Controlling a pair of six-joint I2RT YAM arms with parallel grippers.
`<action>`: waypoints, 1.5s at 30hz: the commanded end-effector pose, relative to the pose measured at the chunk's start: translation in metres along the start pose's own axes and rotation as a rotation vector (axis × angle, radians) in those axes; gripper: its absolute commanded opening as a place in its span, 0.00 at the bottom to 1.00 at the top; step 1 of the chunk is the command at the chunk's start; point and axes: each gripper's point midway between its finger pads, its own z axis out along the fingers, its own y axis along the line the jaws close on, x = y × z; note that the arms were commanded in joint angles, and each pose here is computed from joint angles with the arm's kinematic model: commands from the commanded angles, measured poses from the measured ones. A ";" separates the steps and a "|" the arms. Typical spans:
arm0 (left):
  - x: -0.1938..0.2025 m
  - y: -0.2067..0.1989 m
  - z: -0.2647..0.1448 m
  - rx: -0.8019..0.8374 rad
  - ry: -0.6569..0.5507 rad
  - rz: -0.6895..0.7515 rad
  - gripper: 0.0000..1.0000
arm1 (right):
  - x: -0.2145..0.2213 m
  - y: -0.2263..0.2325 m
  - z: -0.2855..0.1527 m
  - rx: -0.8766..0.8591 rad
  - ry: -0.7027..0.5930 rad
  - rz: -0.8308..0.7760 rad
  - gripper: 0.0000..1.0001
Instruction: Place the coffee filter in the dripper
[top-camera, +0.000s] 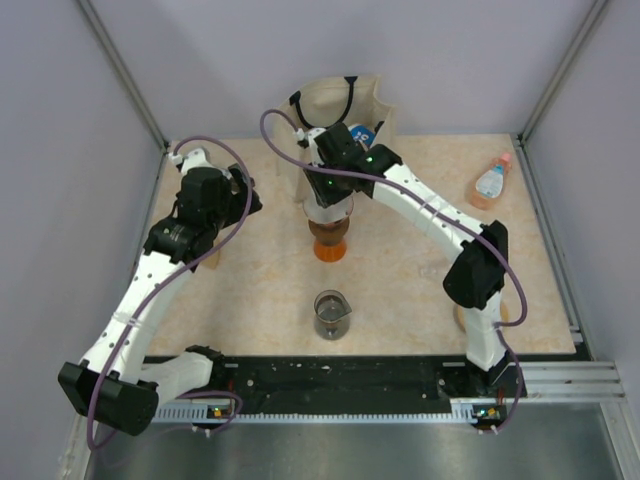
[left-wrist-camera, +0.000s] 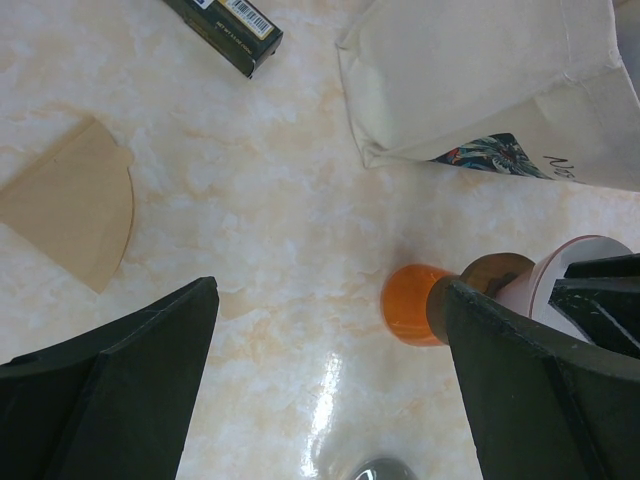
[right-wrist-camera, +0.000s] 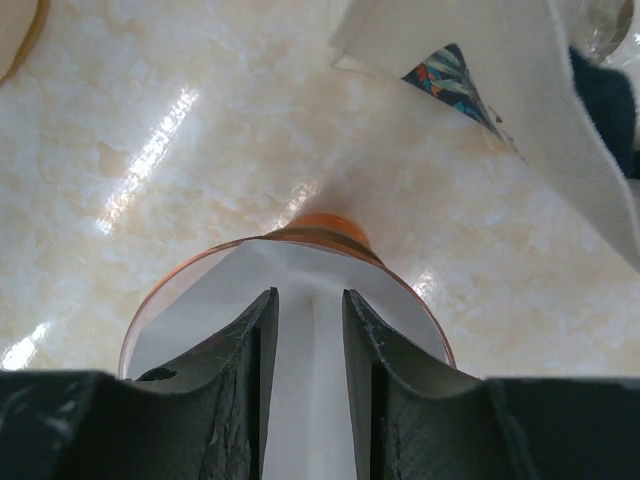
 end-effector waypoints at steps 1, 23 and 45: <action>-0.018 -0.005 -0.012 0.029 -0.061 -0.018 0.99 | -0.040 0.003 -0.035 0.015 -0.131 -0.009 0.33; -0.007 0.007 -0.024 0.016 -0.052 -0.051 0.99 | -0.068 -0.058 -0.161 0.200 -0.514 0.101 0.99; 0.071 0.126 0.014 -0.385 0.082 -0.232 0.99 | 0.086 -0.201 -0.153 0.434 -0.576 0.644 0.99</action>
